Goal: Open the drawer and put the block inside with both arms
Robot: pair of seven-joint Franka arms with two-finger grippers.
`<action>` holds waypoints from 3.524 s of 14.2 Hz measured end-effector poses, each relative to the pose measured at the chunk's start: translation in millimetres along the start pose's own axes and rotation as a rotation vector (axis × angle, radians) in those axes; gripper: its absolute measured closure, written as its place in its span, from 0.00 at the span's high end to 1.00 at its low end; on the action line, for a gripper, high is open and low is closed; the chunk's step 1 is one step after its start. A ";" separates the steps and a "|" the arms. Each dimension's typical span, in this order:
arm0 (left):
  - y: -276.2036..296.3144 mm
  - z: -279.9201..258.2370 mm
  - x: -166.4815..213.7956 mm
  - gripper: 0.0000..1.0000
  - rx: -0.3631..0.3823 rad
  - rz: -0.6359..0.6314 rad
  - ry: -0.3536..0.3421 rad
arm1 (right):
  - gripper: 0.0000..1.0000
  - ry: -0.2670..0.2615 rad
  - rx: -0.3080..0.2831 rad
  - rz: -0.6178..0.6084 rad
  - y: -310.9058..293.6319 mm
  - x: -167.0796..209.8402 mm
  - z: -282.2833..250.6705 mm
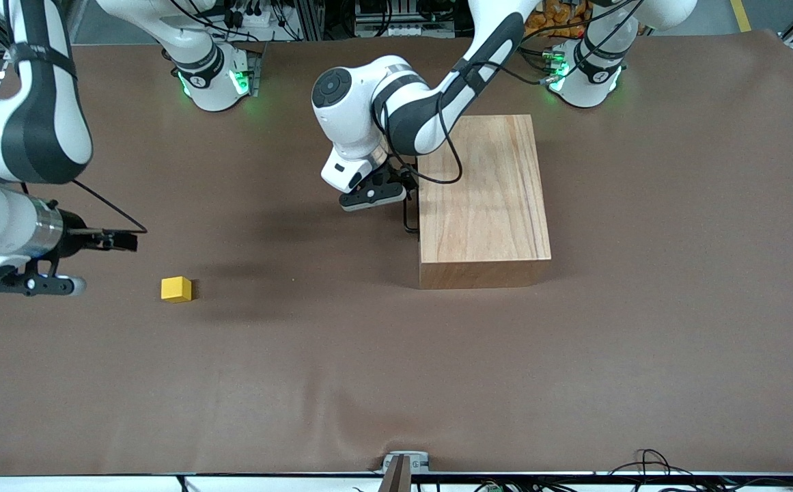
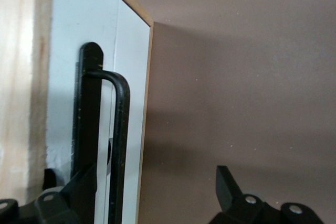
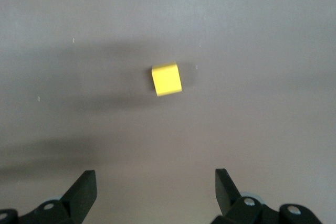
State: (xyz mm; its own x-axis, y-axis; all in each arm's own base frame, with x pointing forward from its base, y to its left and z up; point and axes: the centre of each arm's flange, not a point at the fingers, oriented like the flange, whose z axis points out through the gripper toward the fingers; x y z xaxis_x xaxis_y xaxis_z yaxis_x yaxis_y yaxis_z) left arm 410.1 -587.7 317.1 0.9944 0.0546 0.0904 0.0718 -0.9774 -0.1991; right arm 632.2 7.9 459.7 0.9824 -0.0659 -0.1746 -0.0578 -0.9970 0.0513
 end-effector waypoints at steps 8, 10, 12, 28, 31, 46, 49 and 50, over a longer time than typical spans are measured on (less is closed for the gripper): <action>9.0 22.0 -3.1 1.00 0.002 0.059 -0.007 | 1.00 0.061 0.006 0.002 -3.3 31.3 60.6; 12.6 23.0 -2.1 1.00 -0.023 0.059 0.002 | 1.00 0.084 0.009 0.004 -2.5 32.8 82.7; 16.8 20.8 -1.7 1.00 -0.058 0.057 0.010 | 1.00 0.115 0.010 0.000 -2.2 34.5 103.3; 47.1 8.2 -23.2 1.00 -0.201 0.095 0.061 | 1.00 0.186 -0.004 -0.228 12.4 27.0 218.9; 53.4 6.4 -27.0 1.00 -0.237 0.102 0.076 | 1.00 0.187 -0.004 -0.229 12.6 16.9 239.6; 76.6 -3.6 -44.7 1.00 -0.366 0.128 0.128 | 1.00 0.259 -0.016 -0.257 0.9 2.4 284.3; 77.8 -3.9 -45.9 1.00 -0.371 0.129 0.130 | 0.93 0.257 -0.018 -0.269 4.6 2.5 285.6; 78.6 -3.1 -46.4 1.00 -0.372 0.130 0.130 | 0.84 0.257 -0.019 -0.275 5.6 2.5 285.7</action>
State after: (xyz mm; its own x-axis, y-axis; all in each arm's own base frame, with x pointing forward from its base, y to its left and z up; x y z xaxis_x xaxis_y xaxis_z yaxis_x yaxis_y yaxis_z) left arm 369.4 -667.6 300.3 0.9735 -0.0773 0.2151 -0.1106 -0.9829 0.1473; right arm 583.7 -9.4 178.6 0.9734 0.2188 0.0679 0.2153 -0.9749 0.0560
